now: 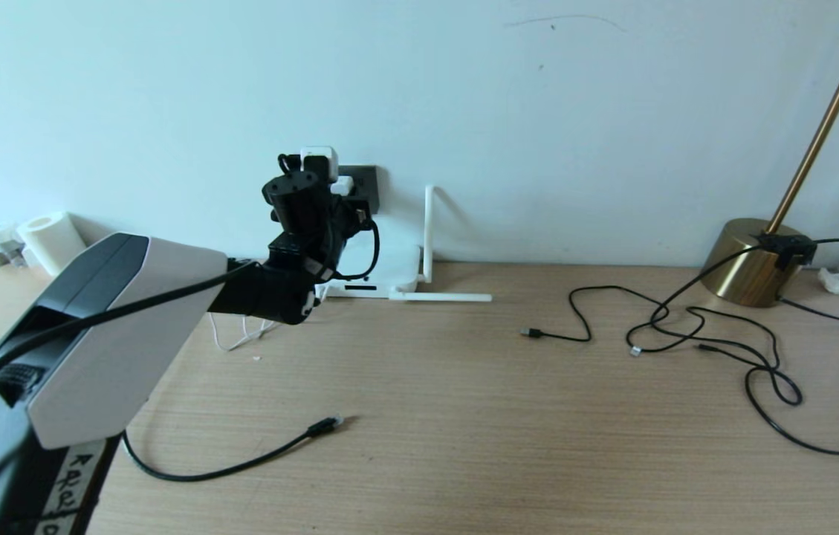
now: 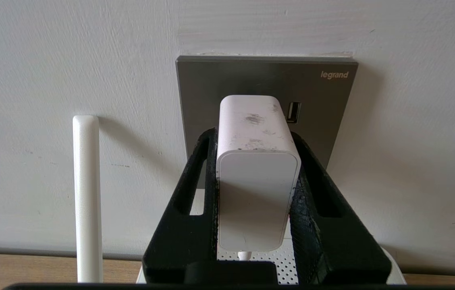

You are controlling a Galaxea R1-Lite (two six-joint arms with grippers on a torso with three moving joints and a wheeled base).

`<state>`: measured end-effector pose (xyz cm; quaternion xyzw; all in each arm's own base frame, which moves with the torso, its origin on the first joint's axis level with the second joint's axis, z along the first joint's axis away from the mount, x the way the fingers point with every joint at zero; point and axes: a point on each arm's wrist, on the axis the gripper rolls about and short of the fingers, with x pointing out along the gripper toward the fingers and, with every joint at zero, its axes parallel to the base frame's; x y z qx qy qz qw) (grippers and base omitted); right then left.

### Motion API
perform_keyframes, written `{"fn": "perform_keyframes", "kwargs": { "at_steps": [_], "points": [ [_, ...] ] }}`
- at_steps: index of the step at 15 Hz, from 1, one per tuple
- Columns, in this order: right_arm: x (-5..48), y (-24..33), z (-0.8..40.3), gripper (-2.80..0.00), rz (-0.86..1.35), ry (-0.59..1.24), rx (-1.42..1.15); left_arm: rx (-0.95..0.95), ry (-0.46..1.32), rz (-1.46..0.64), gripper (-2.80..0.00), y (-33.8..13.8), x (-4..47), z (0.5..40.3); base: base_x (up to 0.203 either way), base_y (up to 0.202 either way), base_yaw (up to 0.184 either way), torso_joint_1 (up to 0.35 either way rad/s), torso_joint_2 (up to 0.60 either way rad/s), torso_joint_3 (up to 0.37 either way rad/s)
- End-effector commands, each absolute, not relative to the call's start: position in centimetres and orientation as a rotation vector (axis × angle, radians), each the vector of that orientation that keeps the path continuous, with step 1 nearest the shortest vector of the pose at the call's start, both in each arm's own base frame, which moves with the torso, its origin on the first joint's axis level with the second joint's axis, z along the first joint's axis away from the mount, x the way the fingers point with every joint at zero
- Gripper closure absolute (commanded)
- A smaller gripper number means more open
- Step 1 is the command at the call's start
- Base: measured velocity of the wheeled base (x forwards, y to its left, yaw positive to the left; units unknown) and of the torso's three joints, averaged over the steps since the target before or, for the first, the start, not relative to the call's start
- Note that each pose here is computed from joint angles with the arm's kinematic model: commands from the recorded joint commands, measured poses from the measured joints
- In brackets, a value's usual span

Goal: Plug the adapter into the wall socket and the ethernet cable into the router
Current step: Plug plug into socket

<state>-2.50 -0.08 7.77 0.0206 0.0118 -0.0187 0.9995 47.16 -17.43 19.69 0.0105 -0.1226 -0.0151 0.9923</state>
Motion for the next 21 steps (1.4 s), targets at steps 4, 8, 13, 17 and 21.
{"fn": "perform_keyframes", "kwargs": {
  "at_steps": [4, 8, 13, 17, 21],
  "points": [
    [-2.5, -0.1, 7.8, 0.0, -0.037, 0.022, 0.041, 0.025, -0.239, -0.031, 0.0, -17.5, 47.4, 19.2, 0.0, 0.0, 0.0, 0.0, 0.0, 0.0],
    [-2.5, -0.1, 7.8, 0.0, -0.037, 0.022, 0.041, 0.023, -0.244, -0.032, 0.0, -17.7, 47.8, 18.9, 0.0, 0.0, 0.0, 0.0, 0.0, 0.0],
    [-2.5, -0.1, 7.8, 0.0, -0.036, 0.022, 0.042, 0.027, -0.233, -0.033, 0.0, -17.7, 47.9, 18.7, 0.0, 0.0, 0.0, 0.0, 0.0, 0.0],
    [-2.5, -0.1, 7.8, 0.0, -0.037, 0.023, 0.041, 0.025, -0.24, -0.033, 0.0, -17.9, 48.3, 18.7, 0.0, 0.0, 0.0, 0.0, 0.0, 0.0],
    [-2.5, -0.1, 7.8, 0.0, -0.037, 0.024, 0.042, 0.024, -0.239, -0.036, 0.0, -18.2, 48.5, 18.9, 0.0, 0.0, 0.0, 0.0, 0.0, 0.0]
  ]
}}
